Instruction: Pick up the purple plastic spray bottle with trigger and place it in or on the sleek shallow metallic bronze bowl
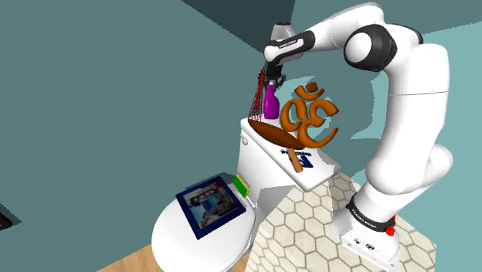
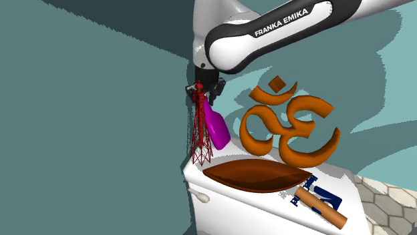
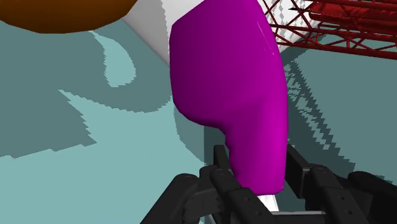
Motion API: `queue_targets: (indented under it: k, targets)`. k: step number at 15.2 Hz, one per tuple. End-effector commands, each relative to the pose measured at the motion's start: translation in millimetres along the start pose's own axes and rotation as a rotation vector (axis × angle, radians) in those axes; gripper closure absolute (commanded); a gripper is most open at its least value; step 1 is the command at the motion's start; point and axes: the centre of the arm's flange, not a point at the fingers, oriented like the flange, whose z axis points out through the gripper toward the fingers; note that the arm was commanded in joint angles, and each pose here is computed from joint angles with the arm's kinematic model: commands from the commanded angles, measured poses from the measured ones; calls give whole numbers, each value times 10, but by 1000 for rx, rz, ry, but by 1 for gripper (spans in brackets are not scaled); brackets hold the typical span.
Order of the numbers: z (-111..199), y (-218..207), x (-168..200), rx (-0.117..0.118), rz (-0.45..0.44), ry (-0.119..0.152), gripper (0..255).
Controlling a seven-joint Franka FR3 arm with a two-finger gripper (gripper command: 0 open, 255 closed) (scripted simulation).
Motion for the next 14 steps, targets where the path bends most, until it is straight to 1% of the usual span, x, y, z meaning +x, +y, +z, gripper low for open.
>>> queue_targets:
  k: [1, 14]
  targets:
    - [-177, -17, 44, 9, 0, 12, 255]
    - [-850, 1, 180, 9, 0, 12, 255]
